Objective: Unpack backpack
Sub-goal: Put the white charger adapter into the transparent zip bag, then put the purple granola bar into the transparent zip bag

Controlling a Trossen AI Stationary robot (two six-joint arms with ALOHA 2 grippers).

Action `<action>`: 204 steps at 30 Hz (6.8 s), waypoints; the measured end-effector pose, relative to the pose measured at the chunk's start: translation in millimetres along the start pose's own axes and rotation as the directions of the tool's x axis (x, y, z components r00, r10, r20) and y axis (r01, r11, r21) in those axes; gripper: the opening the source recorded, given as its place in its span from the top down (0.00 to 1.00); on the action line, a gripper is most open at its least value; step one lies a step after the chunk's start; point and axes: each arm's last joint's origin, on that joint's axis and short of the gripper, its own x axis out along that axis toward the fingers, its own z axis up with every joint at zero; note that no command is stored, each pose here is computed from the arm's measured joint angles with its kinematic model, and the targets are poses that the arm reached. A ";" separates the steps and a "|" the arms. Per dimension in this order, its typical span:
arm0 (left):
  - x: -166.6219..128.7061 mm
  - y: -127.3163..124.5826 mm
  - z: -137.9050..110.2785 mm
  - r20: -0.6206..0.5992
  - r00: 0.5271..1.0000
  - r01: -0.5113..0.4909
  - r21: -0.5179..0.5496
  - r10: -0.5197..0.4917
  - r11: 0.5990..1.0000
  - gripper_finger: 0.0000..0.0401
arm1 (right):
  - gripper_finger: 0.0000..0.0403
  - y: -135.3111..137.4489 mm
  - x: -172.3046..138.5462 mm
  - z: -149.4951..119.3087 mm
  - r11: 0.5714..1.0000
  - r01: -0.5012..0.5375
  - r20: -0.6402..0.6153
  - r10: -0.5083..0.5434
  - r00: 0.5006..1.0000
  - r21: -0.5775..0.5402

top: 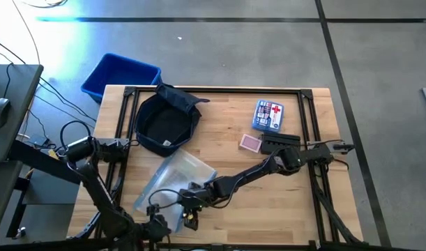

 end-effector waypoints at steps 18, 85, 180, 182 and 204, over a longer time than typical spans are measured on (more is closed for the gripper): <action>-33.4 -17.3 36.2 0.076 0.997 0.023 0.091 -0.030 0.996 1.00 | 0.58 -32.0 0.1 35.6 0.998 -0.043 0.207 0.053 0.977 -0.054; -33.3 -16.8 21.6 0.159 0.987 -0.033 0.110 0.015 0.993 1.00 | 0.41 -22.5 -47.6 -8.2 0.675 0.679 -0.250 -0.738 0.627 -0.290; -25.9 -21.7 4.2 0.410 0.910 -0.117 0.121 0.058 0.986 1.00 | 0.41 -125.4 -262.5 -203.3 0.320 0.709 -0.455 -0.588 0.669 0.628; -26.0 -21.8 4.0 0.408 0.912 -0.114 0.122 0.055 0.986 1.00 | 0.39 -129.4 -260.7 -206.1 0.321 0.699 -0.445 -0.587 0.677 0.639; -26.2 -22.0 4.0 0.406 0.912 -0.115 0.128 0.053 0.985 1.00 | 0.99 -113.4 -257.1 -201.8 0.403 0.663 -0.348 -0.617 0.706 0.630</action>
